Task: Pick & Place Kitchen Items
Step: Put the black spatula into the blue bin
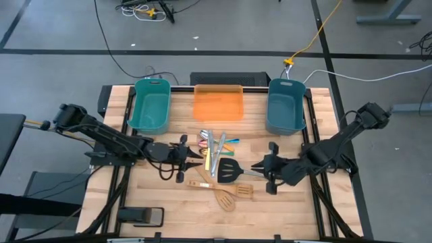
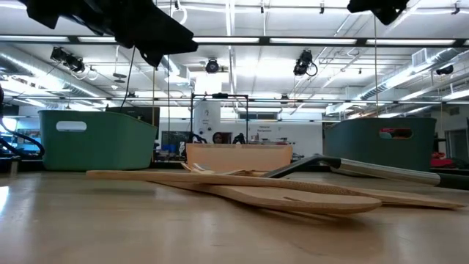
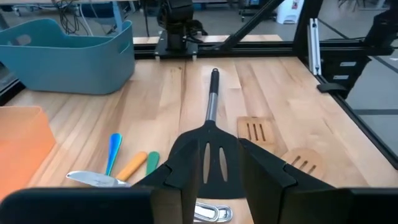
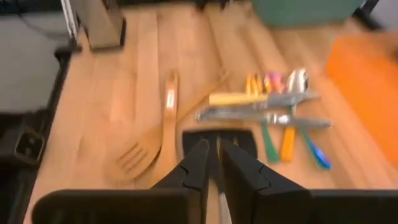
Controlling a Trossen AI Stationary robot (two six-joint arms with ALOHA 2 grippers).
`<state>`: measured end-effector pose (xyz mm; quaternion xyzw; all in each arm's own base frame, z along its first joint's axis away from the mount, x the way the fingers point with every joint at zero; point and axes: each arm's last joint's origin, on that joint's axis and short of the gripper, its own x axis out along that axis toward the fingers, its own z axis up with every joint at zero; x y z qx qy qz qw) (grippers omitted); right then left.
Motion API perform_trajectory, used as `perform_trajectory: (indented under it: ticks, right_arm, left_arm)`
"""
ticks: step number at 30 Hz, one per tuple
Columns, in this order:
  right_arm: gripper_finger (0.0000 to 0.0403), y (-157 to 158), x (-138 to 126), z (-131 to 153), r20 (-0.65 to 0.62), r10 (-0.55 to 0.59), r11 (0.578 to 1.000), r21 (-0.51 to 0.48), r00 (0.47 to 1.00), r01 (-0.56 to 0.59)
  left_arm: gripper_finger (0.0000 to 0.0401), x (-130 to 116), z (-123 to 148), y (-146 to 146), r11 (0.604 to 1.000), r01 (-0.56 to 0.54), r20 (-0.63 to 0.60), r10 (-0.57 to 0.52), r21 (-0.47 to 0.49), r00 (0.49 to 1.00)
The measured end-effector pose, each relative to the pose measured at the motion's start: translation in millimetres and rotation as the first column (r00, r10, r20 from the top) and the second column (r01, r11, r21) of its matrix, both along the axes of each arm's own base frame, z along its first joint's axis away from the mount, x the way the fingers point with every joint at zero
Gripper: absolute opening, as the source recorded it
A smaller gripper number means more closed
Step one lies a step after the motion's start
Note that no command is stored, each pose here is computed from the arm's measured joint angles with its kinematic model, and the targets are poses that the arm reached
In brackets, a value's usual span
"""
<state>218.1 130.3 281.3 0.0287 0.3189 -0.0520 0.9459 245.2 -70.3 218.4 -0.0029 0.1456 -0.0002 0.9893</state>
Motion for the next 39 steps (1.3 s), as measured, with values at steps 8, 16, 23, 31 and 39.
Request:
perform_trajectory:
  ticks: [8, 16, 23, 31, 39]
  right_arm:
    - [0.0049, 15.2, 26.1, -37.8, -0.405, -0.059, 0.998, -0.032, 0.912, 0.050]
    - [0.0083, 11.7, 41.9, -64.0, -0.494, -0.122, 0.992, -0.085, 0.861, 0.091]
    - [0.0139, 5.4, 51.2, -76.9, -0.536, -0.130, 0.990, -0.113, 0.834, 0.082]
    - [0.0165, -1.7, 60.8, -90.4, -0.563, -0.159, 0.985, -0.141, 0.811, 0.095]
    - [0.0183, -2.3, 65.7, -102.3, -0.580, -0.177, 0.981, -0.168, 0.795, 0.096]
  left_arm:
    - [0.0115, 0.0, -0.1, -0.3, 1.000, 0.006, -0.001, -0.006, -0.005, 1.000]
    - [0.0115, 0.0, 0.0, -0.3, 0.999, -0.004, -0.001, 0.004, -0.040, 1.000]
    - [0.0115, -0.1, 0.0, -0.3, 0.999, -0.006, -0.001, 0.006, -0.047, 1.000]
    - [0.0115, -0.1, 0.0, -0.3, 0.999, -0.006, -0.001, 0.006, -0.047, 1.000]
    - [0.0115, -0.1, 0.0, -0.3, 0.999, -0.006, -0.002, 0.006, -0.047, 1.000]
